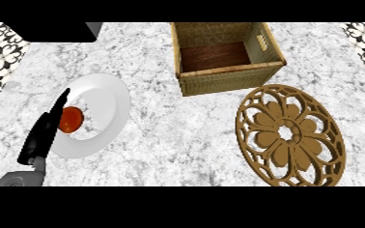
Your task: Pick the squash from the placemat and place it in the basket
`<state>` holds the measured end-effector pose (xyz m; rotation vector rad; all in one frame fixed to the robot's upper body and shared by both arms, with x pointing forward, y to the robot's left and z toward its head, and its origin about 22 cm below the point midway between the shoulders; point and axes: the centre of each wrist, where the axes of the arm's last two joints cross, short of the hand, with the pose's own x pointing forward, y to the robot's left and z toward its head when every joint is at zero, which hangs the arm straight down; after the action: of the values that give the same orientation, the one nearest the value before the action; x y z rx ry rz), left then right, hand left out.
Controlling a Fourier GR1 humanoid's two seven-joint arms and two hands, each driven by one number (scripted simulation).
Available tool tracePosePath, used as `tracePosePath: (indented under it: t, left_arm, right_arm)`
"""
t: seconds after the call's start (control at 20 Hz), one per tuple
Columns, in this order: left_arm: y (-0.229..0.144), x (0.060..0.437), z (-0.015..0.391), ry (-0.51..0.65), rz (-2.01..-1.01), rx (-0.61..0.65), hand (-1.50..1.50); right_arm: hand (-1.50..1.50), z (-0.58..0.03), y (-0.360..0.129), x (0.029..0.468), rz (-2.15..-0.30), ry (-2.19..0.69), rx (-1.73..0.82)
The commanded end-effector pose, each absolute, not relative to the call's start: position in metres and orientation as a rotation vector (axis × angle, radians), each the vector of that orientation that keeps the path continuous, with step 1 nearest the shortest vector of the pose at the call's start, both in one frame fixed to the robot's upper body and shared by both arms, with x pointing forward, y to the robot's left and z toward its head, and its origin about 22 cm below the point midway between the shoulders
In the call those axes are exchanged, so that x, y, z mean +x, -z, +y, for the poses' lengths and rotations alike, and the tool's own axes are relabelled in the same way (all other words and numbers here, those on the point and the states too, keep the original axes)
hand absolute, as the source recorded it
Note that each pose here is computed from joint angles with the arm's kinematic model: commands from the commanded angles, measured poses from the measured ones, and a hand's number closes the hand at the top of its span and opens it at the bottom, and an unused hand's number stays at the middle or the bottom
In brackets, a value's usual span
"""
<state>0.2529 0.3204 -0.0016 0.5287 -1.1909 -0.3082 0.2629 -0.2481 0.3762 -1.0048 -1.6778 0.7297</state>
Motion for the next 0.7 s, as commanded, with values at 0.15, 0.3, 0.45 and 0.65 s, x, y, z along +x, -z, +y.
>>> tracePosePath:
  t: [0.15,0.3,0.45,0.65]
  left_arm:
    - [0.011,0.246,0.301,0.320,-1.164,0.488,0.00]
    - [0.016,0.231,0.324,0.317,-1.132,0.484,0.00]
    - [0.012,0.263,0.295,0.312,-1.147,0.478,0.00]
    - [0.012,0.239,0.309,0.312,-1.153,0.486,0.00]
  right_arm:
    - [1.50,-0.194,-0.392,0.296,-1.649,-0.771,-0.899]
    - [1.50,-0.192,-0.382,0.309,-1.613,-0.796,-0.896]
    - [1.50,-0.165,-0.373,0.320,-1.612,-0.820,-0.879]
    - [1.50,-0.144,-0.364,0.333,-1.560,-0.807,-0.936]
